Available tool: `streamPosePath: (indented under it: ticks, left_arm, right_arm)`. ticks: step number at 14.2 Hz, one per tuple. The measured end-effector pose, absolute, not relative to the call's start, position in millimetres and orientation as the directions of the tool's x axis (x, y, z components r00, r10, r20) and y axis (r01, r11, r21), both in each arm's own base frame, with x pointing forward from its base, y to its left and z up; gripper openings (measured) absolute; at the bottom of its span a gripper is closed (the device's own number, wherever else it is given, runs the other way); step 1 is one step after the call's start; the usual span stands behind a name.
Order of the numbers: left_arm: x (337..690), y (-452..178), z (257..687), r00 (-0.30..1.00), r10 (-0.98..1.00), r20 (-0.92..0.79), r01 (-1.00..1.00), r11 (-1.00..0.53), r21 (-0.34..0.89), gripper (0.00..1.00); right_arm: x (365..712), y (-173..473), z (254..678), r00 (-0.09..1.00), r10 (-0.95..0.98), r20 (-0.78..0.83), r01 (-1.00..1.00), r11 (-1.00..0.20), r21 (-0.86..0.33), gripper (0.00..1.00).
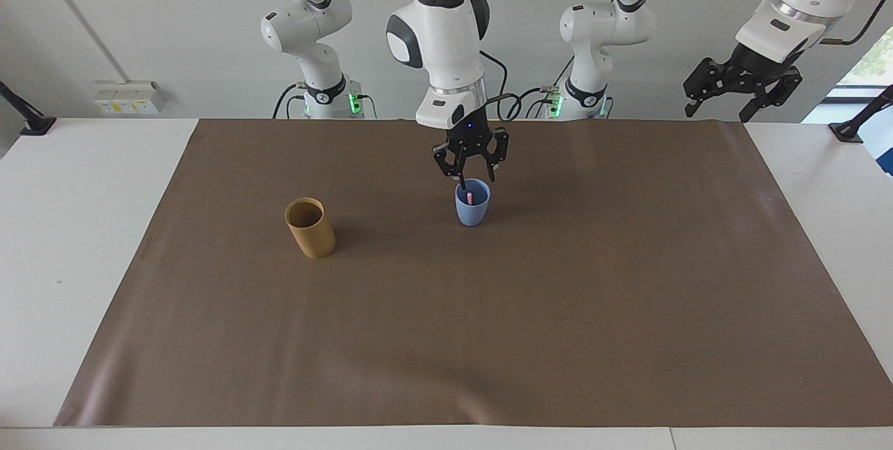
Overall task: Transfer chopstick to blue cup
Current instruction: 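Lift the pink stick and carry it over the blue cup, then release the stick into the blue cup and raise the right gripper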
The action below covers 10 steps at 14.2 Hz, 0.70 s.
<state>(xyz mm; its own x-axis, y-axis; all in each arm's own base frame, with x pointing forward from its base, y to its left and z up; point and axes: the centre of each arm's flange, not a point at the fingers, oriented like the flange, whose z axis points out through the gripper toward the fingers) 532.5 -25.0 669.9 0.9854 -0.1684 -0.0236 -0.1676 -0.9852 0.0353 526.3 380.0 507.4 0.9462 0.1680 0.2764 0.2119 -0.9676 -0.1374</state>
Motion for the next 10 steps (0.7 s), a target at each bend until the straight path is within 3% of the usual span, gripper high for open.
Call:
streamPosePath:
  ticks: [2,3,10]
  left_arm:
    - [533,-25,670,0.985,-0.168,-0.024,-0.168,-0.985,0.035,1.0]
    - [533,-25,670,0.985,-0.168,-0.024,-0.168,-0.985,0.035,1.0]
    - [532,-25,670,0.985,-0.168,-0.024,-0.168,-0.985,0.035,1.0]
  right_arm:
    - [535,368,510,0.942,0.163,0.292,0.203,-0.973,-0.111,0.95]
    - [541,358,513,0.942,0.153,0.299,0.191,-0.976,-0.103,1.0]
    - [581,234,575,0.95,-0.035,0.31,-0.004,-0.995,-0.101,1.0]
